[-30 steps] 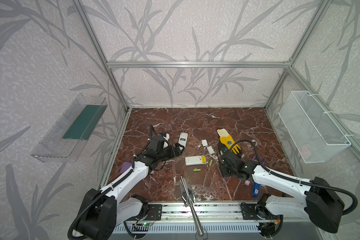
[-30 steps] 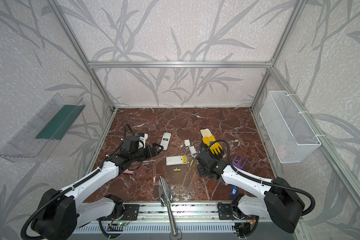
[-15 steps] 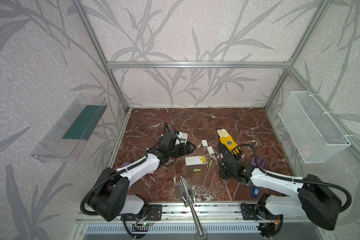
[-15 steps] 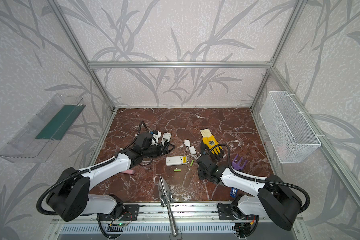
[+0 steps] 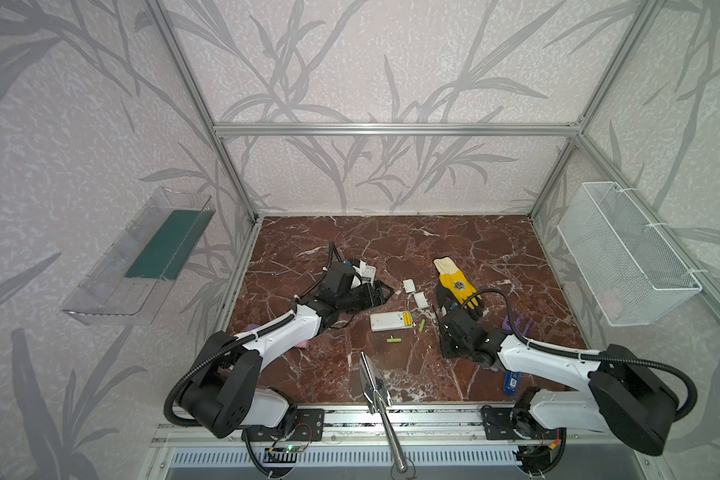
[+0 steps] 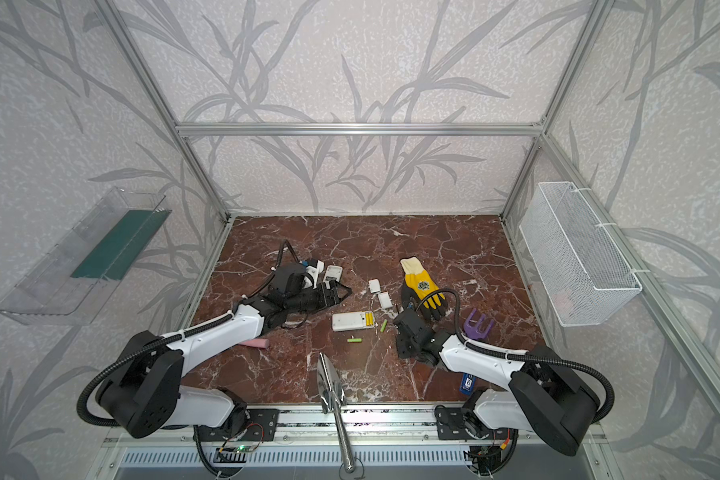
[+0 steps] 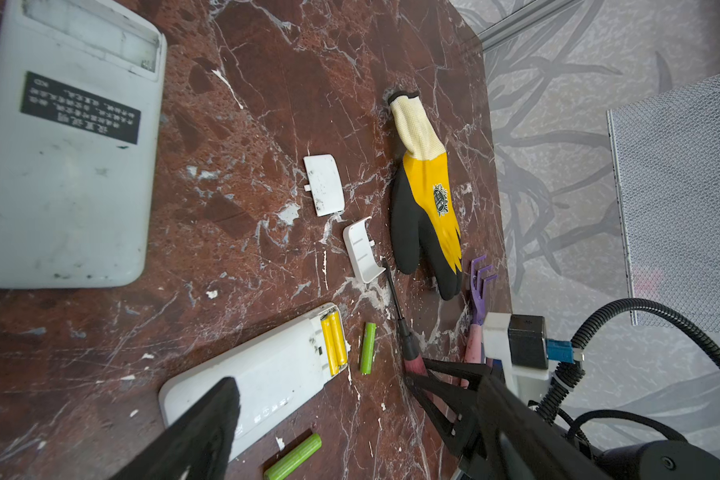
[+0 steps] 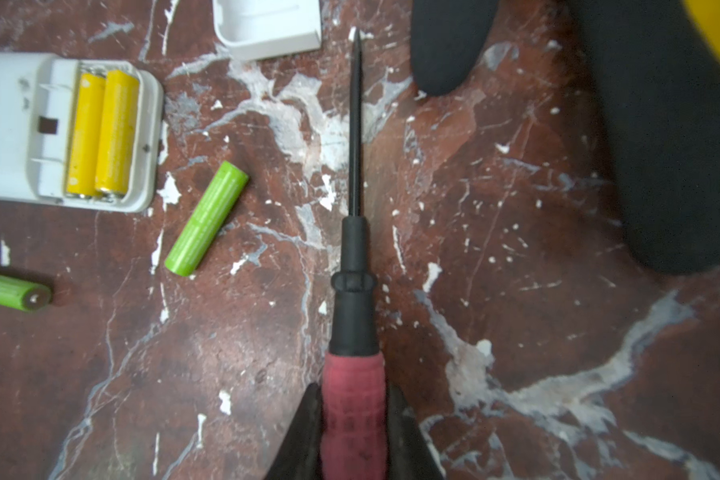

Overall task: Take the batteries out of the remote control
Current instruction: 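Move the right gripper to the red-handled screwdriver and grasp it, then lift the screwdriver with the right gripper and bring its tip over the batteries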

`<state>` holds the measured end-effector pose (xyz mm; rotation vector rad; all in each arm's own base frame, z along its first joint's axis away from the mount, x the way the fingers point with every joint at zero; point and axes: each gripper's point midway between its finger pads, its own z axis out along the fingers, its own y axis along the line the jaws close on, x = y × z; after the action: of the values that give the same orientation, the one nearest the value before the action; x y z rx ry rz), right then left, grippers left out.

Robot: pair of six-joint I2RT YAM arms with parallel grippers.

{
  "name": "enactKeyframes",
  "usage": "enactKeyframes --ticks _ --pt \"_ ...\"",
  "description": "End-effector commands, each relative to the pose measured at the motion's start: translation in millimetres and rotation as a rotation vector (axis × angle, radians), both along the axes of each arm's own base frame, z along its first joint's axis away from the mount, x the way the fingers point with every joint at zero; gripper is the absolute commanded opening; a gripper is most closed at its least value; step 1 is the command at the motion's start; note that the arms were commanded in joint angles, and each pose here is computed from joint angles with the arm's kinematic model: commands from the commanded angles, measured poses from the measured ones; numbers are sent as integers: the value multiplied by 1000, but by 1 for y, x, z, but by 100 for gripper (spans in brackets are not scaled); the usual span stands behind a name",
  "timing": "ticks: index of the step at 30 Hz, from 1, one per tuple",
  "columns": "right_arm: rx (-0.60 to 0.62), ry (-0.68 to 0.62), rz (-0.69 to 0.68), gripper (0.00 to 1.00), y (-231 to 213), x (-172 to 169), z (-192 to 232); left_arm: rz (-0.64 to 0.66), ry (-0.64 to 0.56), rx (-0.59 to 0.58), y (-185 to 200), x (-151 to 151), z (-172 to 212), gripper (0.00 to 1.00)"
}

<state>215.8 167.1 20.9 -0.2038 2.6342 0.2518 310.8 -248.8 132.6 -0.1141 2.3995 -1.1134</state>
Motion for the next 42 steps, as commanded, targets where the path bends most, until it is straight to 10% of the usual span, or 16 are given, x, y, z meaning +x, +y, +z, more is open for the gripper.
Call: enactKeyframes --ticks 1,18,42 --pt "21 -16 31 0 -1 -4 19 -13 -49 -34 -7 7 20 89" --pt "257 -89 394 0 62 -16 111 -25 -114 -182 -39 15 44 77" --pt "373 -143 409 0 93 2 133 -40 -51 -243 -65 8 32 38"
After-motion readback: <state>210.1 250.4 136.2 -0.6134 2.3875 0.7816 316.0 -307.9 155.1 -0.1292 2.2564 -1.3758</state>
